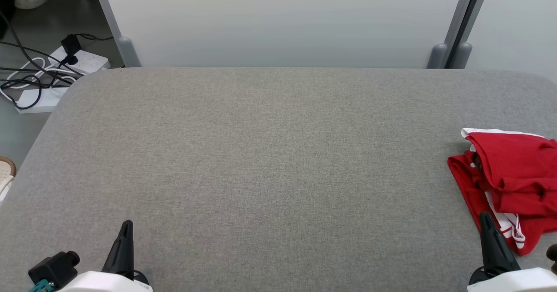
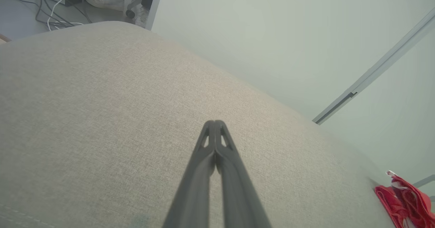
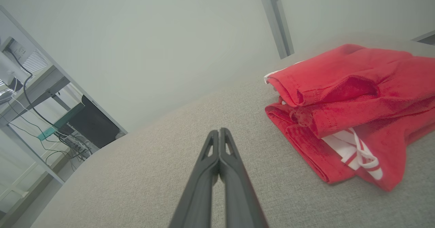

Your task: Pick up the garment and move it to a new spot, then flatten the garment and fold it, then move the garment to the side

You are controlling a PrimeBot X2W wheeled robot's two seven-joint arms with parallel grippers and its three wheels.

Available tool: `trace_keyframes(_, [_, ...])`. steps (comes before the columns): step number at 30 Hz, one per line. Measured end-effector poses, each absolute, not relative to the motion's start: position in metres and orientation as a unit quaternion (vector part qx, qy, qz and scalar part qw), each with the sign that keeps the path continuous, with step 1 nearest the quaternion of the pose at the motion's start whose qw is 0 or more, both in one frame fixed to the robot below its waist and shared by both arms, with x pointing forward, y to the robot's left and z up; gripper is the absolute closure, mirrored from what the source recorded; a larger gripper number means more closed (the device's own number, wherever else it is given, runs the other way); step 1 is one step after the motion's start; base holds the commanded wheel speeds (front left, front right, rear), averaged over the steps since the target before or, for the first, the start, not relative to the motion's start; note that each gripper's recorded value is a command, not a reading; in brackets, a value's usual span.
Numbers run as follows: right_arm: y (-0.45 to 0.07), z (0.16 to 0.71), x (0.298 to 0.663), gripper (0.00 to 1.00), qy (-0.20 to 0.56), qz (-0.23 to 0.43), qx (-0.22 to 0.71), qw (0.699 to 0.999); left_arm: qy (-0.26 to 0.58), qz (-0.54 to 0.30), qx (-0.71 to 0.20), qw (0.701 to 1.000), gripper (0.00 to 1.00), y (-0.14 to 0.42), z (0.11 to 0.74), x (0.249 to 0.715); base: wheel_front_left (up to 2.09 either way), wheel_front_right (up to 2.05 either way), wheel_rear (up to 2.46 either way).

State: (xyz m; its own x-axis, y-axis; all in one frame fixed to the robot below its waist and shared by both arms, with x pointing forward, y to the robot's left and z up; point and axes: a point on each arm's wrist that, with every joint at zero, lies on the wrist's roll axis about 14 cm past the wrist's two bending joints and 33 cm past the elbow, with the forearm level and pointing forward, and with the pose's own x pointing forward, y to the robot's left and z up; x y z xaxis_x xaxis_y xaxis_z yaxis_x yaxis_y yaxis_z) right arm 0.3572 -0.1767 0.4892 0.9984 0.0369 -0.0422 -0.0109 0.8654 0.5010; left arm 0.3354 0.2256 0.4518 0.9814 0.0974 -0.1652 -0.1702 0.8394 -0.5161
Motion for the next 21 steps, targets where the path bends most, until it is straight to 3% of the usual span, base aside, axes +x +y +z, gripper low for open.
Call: trace_keyframes(21, [-0.1842,0.4809,0.3593,1.0,0.039,-0.01,0.386,0.922,0.071,0.075,-0.394,0.913,1.0,0.2189,0.4511,0.3432,0.0,0.0,0.0])
